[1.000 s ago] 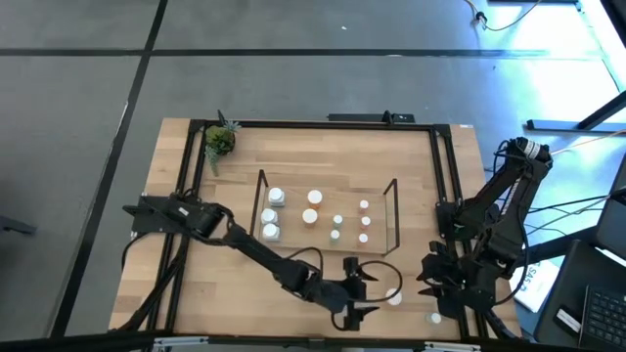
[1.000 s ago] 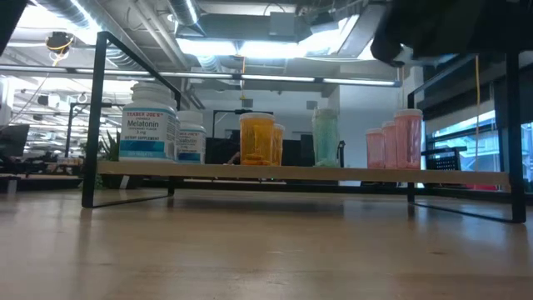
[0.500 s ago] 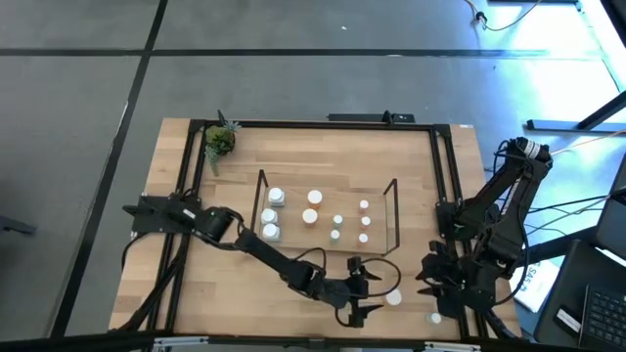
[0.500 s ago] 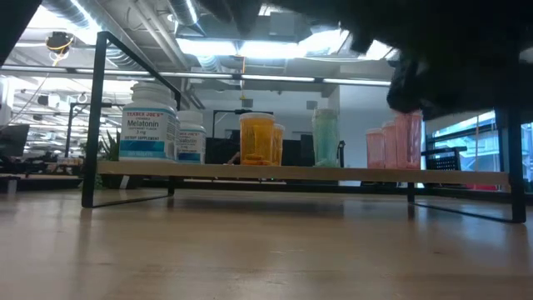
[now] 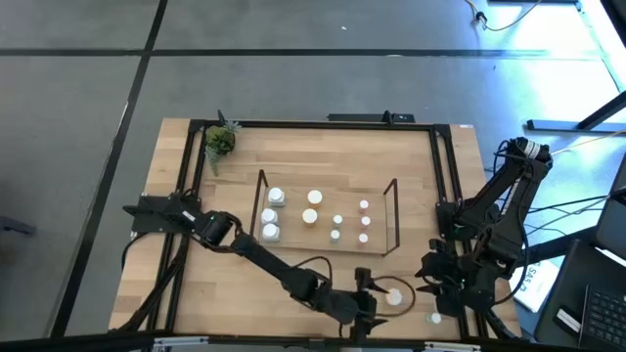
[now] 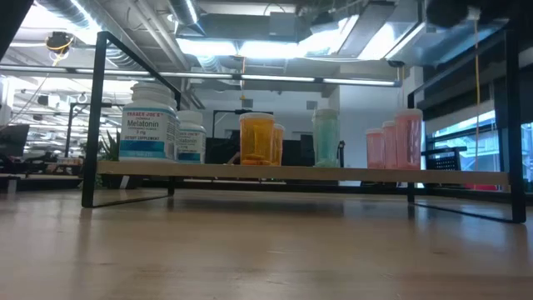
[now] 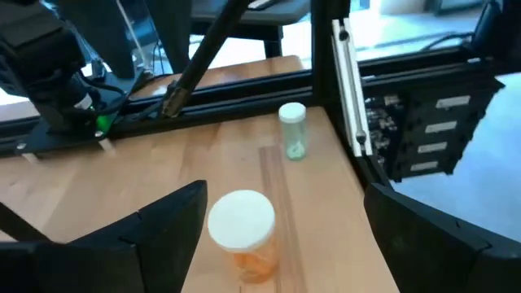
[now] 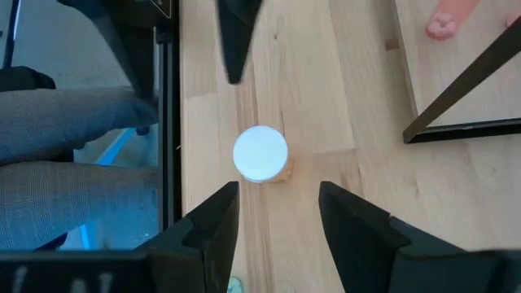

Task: Pick and place medicine bottles onto shelf by color
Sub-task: Put the orange pill bottle on the shelf aligned with the other orange pill bottle

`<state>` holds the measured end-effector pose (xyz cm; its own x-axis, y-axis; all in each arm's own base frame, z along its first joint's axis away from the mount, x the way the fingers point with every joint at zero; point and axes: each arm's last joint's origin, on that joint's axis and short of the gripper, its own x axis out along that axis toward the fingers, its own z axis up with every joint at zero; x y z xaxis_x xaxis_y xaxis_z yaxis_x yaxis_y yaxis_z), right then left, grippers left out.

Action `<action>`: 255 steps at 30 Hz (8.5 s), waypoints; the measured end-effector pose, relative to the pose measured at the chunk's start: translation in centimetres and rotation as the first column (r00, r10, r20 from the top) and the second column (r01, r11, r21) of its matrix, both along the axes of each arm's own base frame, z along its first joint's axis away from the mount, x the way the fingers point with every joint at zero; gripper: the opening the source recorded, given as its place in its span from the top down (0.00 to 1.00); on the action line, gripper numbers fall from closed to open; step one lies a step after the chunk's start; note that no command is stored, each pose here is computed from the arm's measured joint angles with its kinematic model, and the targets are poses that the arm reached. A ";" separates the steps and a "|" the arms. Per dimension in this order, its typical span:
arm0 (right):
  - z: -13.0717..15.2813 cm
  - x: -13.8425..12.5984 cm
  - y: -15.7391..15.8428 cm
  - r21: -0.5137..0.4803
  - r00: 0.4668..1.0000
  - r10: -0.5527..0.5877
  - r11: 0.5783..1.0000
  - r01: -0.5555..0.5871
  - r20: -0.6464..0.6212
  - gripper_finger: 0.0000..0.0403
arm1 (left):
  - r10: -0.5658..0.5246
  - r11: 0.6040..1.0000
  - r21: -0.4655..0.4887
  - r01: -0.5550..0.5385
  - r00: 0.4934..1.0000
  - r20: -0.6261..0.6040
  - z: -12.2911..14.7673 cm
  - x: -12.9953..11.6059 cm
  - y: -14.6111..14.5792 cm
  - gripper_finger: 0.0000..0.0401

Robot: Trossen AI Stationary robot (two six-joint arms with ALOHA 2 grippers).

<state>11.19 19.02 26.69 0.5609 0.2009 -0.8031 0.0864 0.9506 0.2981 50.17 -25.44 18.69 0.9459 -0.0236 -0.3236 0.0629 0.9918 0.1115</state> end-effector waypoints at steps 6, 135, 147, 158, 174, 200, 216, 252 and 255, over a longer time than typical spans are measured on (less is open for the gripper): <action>0.0 -0.1 0.1 0.000 0.999 0.031 1.000 -0.032 -0.018 0.57 | 0.025 1.000 -0.009 -0.025 0.999 -0.022 1.1 0.2 0.1 0.19; 0.0 -1.4 0.7 -0.030 0.995 0.094 0.995 -0.094 0.011 0.57 | 0.084 0.991 -0.101 -0.082 0.996 0.013 -7.4 3.8 3.6 0.19; 0.0 -1.4 0.7 -0.050 0.995 0.096 0.994 -0.095 0.031 0.57 | 0.084 0.992 -0.095 -0.083 0.996 0.012 -7.6 3.9 3.7 0.28; 0.0 -1.4 0.7 -0.050 0.995 0.096 0.994 -0.095 0.031 0.57 | 0.096 0.988 -0.126 -0.094 0.995 0.012 -7.6 3.9 3.9 0.36; 0.0 -1.4 0.7 -0.050 0.995 0.097 0.994 -0.095 0.032 0.57 | 0.092 0.988 -0.128 -0.089 0.996 0.015 -7.5 4.0 4.1 0.37; 0.0 -1.4 0.7 -0.050 0.995 0.096 0.994 -0.095 0.032 0.57 | 0.088 0.988 -0.125 -0.086 0.996 0.015 -7.5 3.9 3.9 0.48; 0.0 -1.4 0.7 -0.050 0.995 0.096 0.994 -0.095 0.032 0.57 | 0.084 0.989 -0.124 -0.082 0.996 0.015 -7.5 3.9 3.6 0.48; 0.0 -1.4 0.7 -0.042 0.995 0.100 0.994 -0.099 0.026 0.57 | 0.171 0.983 -0.059 -0.173 0.985 -0.033 -2.8 0.7 -0.2 0.48; 0.0 -1.4 0.7 -0.041 0.995 0.100 0.994 -0.099 0.026 0.57 | 0.178 0.981 -0.073 -0.180 0.983 -0.035 -2.2 0.1 -0.9 0.48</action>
